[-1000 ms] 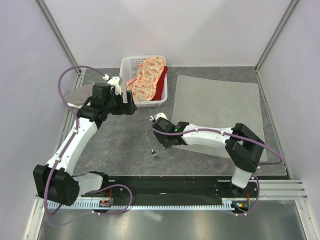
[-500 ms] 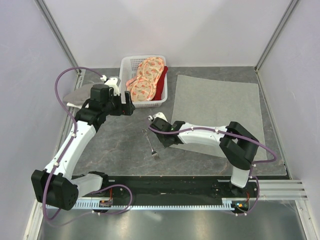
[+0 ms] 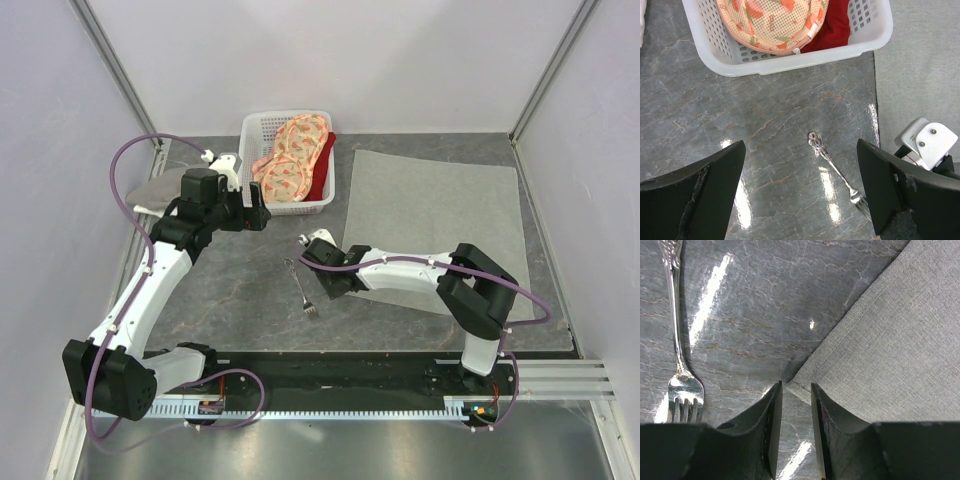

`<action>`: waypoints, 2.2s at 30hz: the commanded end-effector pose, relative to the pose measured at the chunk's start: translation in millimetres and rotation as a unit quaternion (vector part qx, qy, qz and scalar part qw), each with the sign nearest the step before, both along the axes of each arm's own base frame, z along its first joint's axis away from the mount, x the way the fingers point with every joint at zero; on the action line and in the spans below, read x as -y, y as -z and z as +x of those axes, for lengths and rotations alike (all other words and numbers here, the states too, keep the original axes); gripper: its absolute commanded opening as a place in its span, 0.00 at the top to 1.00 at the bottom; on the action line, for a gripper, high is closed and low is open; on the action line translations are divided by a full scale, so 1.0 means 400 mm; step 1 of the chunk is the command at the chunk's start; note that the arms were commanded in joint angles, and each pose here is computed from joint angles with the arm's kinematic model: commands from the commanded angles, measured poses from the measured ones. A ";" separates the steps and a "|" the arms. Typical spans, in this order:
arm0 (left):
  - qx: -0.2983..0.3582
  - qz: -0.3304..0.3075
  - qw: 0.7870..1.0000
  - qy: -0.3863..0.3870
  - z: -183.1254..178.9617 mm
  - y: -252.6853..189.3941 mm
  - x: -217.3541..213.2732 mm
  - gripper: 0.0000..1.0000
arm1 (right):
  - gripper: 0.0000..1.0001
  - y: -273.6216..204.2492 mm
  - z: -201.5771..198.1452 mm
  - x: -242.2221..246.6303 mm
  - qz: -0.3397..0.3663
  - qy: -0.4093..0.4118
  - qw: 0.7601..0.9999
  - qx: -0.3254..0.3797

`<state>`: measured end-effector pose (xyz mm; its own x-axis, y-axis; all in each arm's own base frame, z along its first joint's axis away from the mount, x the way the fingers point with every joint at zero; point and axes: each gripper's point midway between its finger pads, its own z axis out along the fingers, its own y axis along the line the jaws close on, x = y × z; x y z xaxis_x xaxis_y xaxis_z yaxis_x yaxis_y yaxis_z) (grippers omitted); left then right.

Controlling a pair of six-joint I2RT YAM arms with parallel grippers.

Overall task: Fold the napkin, place the utensils inside, and roll it up
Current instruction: Fold the napkin

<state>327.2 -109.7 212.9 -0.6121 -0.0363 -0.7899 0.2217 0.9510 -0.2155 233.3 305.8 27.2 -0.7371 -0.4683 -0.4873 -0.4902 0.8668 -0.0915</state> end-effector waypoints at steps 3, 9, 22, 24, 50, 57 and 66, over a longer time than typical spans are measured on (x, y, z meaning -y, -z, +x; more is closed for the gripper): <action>0.029 0.001 0.999 0.016 0.014 -0.026 0.006 0.00 | 0.64 0.023 0.002 -0.003 0.004 0.006 1.000 -0.003; 0.028 0.002 0.999 0.017 0.012 -0.025 0.007 0.00 | 0.65 0.042 -0.011 0.016 0.000 0.013 1.000 -0.017; 0.033 0.002 0.999 0.015 0.011 -0.032 0.005 0.00 | 0.88 0.071 -0.048 0.009 0.020 0.005 0.998 -0.056; 0.034 0.001 0.999 0.015 0.010 -0.034 0.005 0.00 | 0.95 0.060 -0.053 -0.002 0.031 -0.001 0.998 -0.061; 0.039 0.002 0.999 0.010 0.008 -0.040 0.000 0.00 | 1.00 -0.143 0.140 0.239 -0.002 0.105 0.993 0.051; 0.037 -0.002 0.999 0.014 0.008 -0.039 0.005 0.00 | 1.00 -0.159 0.295 0.436 -0.038 0.192 0.978 0.072; 0.029 -0.008 0.999 0.029 0.006 -0.030 0.019 0.00 | 1.00 -0.164 0.452 0.611 -0.069 0.254 0.962 0.078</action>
